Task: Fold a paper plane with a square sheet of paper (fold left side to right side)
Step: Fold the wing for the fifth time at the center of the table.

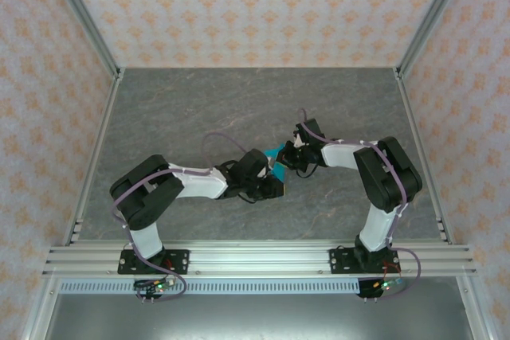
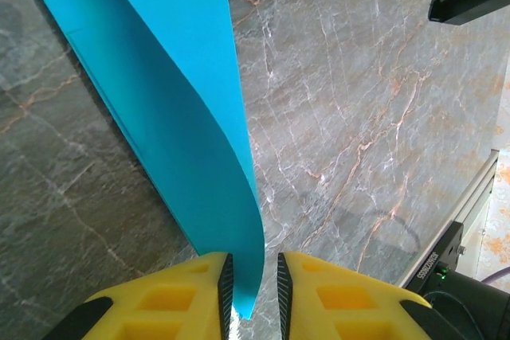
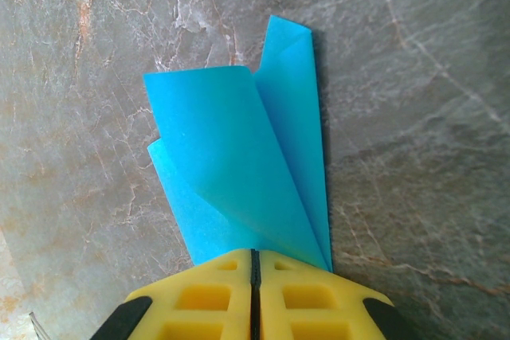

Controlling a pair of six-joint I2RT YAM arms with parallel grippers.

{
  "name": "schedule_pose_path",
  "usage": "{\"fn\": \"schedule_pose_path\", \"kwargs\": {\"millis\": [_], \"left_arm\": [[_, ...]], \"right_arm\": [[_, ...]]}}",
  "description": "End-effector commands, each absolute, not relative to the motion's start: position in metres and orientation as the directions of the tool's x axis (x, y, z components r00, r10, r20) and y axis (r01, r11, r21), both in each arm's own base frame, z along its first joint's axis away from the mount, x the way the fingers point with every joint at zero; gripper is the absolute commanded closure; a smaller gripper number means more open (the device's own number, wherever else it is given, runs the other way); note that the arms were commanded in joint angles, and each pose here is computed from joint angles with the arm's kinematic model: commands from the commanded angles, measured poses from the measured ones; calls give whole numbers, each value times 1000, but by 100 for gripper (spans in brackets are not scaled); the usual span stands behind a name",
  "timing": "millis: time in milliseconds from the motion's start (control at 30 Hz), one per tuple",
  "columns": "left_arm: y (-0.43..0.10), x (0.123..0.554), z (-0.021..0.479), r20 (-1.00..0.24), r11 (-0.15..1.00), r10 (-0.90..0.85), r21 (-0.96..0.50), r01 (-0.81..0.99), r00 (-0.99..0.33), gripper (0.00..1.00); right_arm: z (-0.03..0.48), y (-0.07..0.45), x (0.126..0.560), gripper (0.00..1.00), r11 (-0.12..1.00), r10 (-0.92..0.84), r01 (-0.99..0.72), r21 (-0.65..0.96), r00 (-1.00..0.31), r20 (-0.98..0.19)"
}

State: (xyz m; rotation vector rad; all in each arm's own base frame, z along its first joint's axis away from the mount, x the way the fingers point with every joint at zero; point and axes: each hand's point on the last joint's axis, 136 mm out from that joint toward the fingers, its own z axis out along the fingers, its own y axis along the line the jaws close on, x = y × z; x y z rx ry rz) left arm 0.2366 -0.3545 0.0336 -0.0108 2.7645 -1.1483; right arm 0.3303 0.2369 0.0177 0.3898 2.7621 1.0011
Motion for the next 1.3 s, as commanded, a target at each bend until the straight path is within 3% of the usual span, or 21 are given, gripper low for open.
{"fn": "schedule_pose_path", "kwargs": {"millis": [0,867,1267], "left_arm": [[-357,236,28,-136,732,-48,-679,58,-990,76],[-353,228,13,-111,763,-30,-645,49,-993,89],[-358,224,18,-96,718,-45,-695,34,-994,96]], "right_arm": [[-29,210,302,91,818,325,287,499,-946,11],[-31,210,301,91,821,322,286,494,-947,13],[-31,209,302,91,823,321,286,490,-947,14]]}}
